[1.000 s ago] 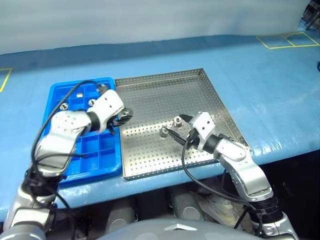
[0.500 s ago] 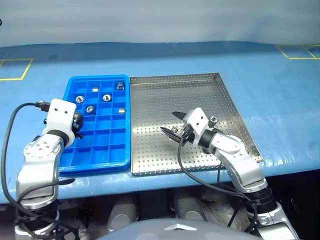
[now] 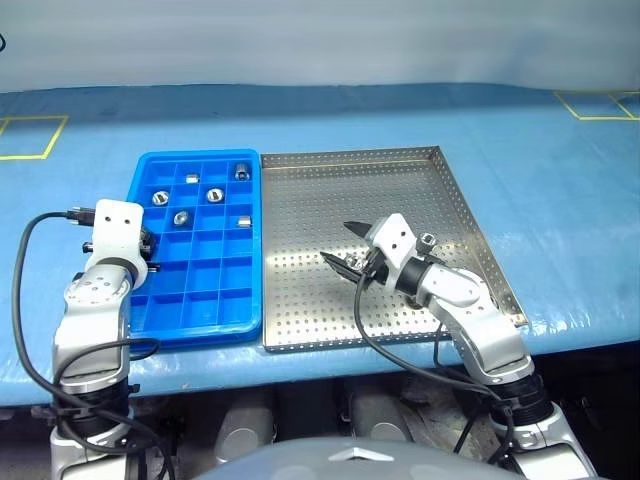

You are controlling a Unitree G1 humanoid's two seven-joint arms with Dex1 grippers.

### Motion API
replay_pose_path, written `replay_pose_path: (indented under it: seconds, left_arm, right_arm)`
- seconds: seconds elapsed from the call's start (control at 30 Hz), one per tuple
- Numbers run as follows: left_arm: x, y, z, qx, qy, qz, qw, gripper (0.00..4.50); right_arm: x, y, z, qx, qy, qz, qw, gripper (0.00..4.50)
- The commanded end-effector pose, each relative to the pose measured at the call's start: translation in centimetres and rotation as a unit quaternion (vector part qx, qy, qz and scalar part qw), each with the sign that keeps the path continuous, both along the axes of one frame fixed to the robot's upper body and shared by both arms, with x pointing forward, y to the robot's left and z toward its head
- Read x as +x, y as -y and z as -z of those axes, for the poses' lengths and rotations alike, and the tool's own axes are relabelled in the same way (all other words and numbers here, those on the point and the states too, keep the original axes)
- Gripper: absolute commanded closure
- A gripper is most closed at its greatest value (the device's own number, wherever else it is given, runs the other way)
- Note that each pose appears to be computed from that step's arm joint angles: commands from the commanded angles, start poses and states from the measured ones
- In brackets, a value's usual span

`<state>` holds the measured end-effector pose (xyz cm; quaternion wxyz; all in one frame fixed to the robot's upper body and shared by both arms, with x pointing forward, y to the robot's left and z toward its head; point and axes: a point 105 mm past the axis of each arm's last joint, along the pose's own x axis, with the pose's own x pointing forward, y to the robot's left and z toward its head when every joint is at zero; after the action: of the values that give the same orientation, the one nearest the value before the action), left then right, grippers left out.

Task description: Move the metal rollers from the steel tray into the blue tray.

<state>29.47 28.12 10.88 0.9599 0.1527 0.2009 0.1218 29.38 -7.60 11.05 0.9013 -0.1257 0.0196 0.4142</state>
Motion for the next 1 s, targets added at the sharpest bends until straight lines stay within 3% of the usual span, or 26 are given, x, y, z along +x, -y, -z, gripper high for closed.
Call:
replay_pose_path:
  seconds: [0.03, 0.37, 0.63, 0.77, 0.9, 1.0]
  left_arm:
    - [-0.2, 0.4, -1.2, 0.011, 0.021, 0.013, 1.000, 2.83]
    - [-0.5, 1.3, -0.4, 0.002, 0.002, 0.043, 0.999, 2.83]
    - [-0.4, 1.5, -0.7, -0.016, 0.014, 0.052, 0.998, 0.26]
    - [0.2, 3.3, -3.2, -0.057, 0.090, 0.102, 0.989, 0.26]
    - [-0.4, 8.7, -6.1, -0.116, 0.157, 0.248, 0.949, 0.26]
    - [-1.4, 11.7, -6.8, -0.112, 0.160, 0.333, 0.923, 0.26]
  right_arm:
    - [-0.2, 0.0, -1.5, 0.010, 0.027, 0.000, 1.000, 0.80]
    - [0.1, -0.1, -1.7, 0.010, 0.031, -0.004, 0.999, 0.80]
    - [0.1, 0.1, -1.8, 0.012, 0.039, 0.001, 0.999, 0.80]
    - [0.3, 0.6, -1.6, 0.022, 0.030, 0.019, 0.999, 0.80]
    - [0.8, 1.7, -0.2, 0.006, -0.007, 0.051, 0.999, 0.80]
    - [0.8, 1.9, -0.4, 0.005, -0.005, 0.058, 0.998, 0.80]
